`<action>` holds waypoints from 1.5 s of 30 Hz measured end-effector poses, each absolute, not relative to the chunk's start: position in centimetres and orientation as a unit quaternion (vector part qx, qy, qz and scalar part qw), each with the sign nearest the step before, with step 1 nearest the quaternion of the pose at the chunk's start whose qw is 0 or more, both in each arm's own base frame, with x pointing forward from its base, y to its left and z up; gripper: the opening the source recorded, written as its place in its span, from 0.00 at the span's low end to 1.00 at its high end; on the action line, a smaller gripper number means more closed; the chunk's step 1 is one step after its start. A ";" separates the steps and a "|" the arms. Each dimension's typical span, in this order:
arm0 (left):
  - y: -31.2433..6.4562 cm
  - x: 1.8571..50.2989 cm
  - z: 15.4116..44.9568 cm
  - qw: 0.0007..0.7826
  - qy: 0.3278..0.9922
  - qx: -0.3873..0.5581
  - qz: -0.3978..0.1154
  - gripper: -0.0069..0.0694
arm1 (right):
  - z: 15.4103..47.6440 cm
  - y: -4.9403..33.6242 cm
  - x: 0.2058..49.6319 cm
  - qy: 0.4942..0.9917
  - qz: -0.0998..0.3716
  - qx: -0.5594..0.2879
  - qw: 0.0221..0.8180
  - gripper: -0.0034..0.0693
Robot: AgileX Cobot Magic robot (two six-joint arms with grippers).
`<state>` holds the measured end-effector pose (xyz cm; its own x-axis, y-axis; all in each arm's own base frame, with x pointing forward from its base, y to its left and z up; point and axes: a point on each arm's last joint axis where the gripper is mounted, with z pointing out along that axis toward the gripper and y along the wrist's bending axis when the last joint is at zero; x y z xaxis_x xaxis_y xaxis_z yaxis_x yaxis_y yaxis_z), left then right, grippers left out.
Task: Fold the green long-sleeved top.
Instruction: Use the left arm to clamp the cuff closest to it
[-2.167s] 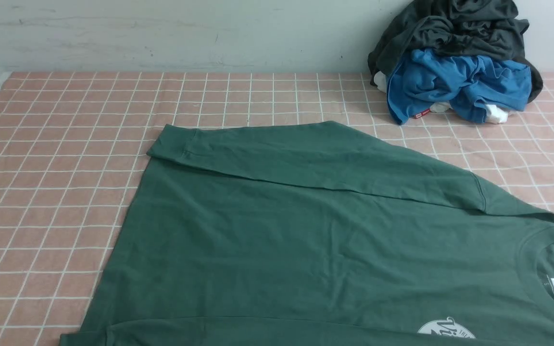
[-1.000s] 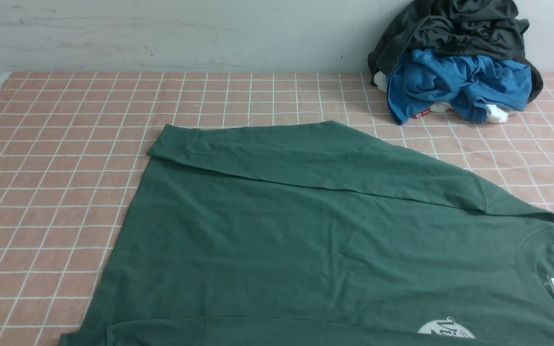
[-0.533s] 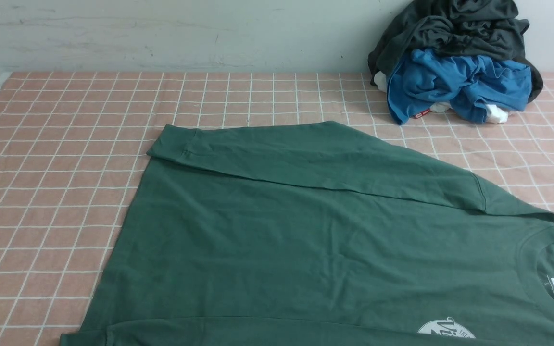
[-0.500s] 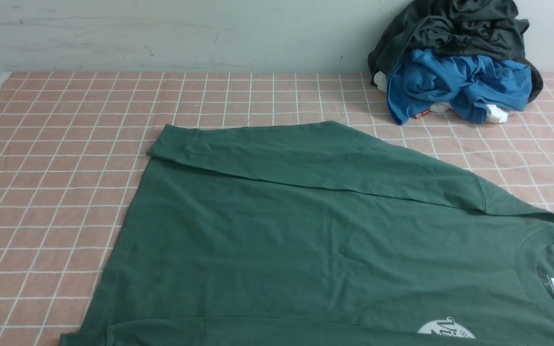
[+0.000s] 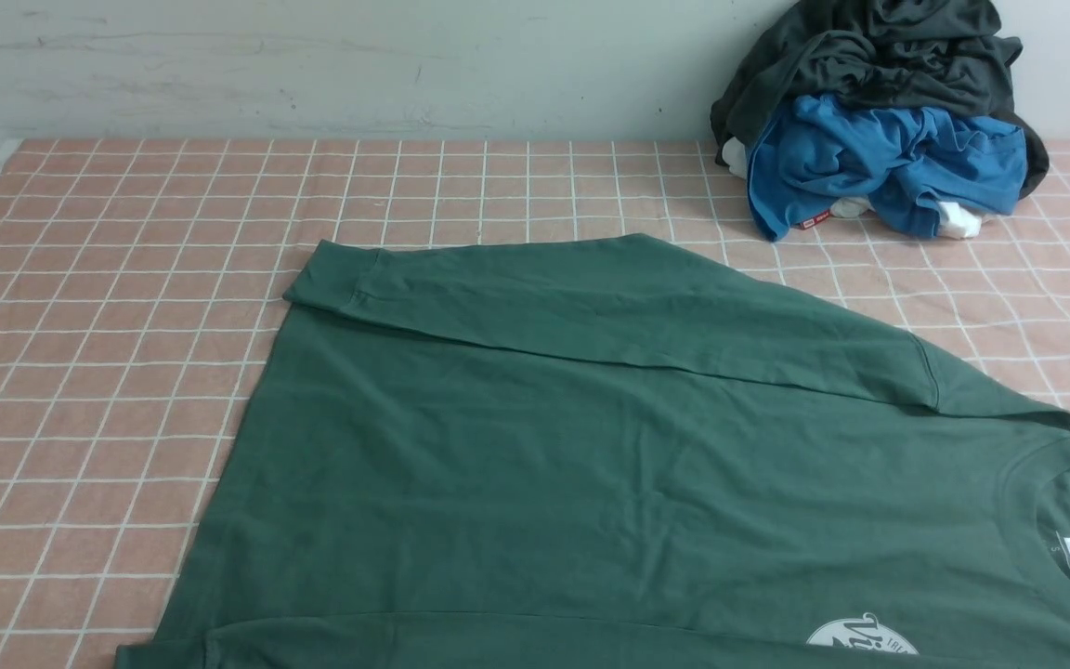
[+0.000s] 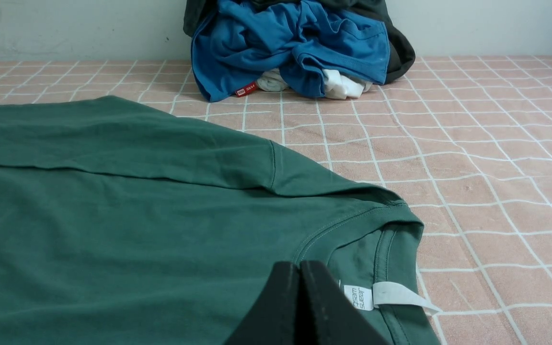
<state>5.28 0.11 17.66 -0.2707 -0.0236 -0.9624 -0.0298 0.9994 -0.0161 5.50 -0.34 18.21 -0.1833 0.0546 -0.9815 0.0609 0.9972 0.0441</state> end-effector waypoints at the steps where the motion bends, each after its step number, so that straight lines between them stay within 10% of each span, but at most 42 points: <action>1: 0.1 5.3 17.7 0.604 0.797 -0.017 0.003 0.09 | 18.2 -0.3 5.5 0.769 -0.002 0.038 0.638 0.03; 22: 0.0 5.3 17.7 0.606 0.795 -0.027 -0.011 0.09 | 18.2 -0.3 5.5 0.769 0.007 0.046 0.638 0.03; 28: -0.9 5.3 17.8 0.582 0.765 -0.189 -0.201 0.09 | 18.2 0.1 5.5 0.759 0.105 0.127 0.630 0.03; 32: -1.7 5.3 17.9 0.526 0.714 -0.304 -0.348 0.09 | 18.4 1.0 5.5 0.711 0.291 0.278 0.577 0.03; 37: -1.8 5.4 18.1 0.516 0.700 -0.323 -0.374 0.09 | 19.0 1.4 5.5 0.648 0.409 0.365 0.529 0.03; 45: -2.3 4.6 21.9 0.571 0.714 -0.221 -0.341 0.09 | 19.2 1.3 5.5 0.657 0.384 0.334 0.557 0.03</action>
